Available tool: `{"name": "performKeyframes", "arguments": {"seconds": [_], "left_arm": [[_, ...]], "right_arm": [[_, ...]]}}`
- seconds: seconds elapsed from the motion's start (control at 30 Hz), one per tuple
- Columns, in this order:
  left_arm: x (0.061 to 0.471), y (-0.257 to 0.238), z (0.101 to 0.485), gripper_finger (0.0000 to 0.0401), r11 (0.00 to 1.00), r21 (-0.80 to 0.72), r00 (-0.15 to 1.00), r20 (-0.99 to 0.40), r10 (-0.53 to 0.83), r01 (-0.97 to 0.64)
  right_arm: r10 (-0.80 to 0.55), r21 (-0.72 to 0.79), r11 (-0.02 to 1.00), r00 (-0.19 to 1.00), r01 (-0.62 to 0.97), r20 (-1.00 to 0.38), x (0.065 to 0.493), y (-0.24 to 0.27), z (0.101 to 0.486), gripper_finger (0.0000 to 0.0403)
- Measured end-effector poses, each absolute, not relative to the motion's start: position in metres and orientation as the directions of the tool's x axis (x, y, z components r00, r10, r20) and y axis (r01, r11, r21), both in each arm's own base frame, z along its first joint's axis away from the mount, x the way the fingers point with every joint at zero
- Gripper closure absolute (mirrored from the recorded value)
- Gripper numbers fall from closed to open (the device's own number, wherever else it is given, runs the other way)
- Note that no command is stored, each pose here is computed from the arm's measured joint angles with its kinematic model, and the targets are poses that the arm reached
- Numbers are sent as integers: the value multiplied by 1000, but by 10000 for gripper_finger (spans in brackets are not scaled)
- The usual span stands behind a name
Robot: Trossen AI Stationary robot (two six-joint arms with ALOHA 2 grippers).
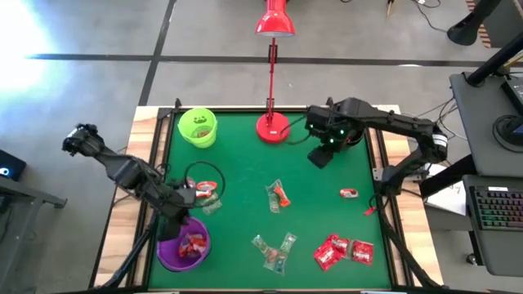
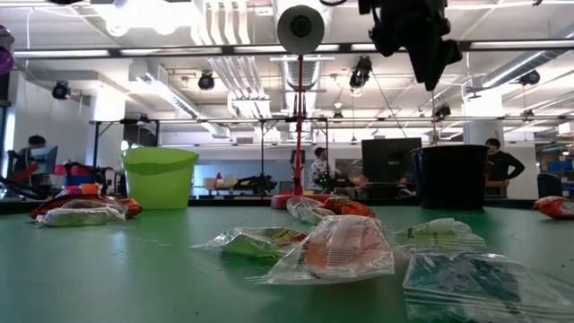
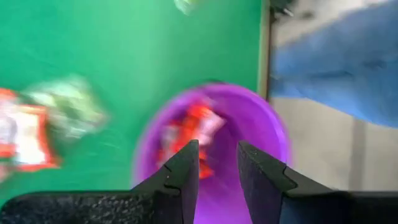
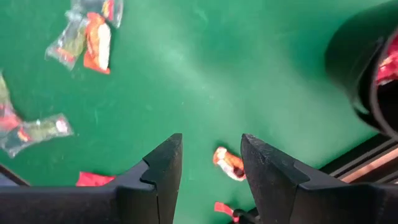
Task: Sort candy
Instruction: Put the red candy into the black bucket
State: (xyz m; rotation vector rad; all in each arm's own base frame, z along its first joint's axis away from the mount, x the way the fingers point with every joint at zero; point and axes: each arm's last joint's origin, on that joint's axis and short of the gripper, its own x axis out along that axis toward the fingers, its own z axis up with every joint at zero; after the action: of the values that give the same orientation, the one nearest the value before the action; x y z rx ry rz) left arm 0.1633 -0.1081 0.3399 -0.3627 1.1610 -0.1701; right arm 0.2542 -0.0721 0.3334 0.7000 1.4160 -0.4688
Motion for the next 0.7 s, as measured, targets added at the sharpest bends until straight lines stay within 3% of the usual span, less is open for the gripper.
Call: {"name": "performKeyframes", "arguments": {"seconds": [0.3,0.43,0.7], "left_arm": [[151,-89,379,310,983,-107,534,-845,-11,-149],[147,-84,388,310,986,-64,550,-834,31,-152],[142,-81,387,310,986,-13,522,-850,75,-164]], "right_arm": [[108,156,748,113,645,-988,261,-34,335,243],[104,173,752,145,636,-984,269,-18,331,245],[126,149,782,80,606,-989,265,35,322,248]]}}
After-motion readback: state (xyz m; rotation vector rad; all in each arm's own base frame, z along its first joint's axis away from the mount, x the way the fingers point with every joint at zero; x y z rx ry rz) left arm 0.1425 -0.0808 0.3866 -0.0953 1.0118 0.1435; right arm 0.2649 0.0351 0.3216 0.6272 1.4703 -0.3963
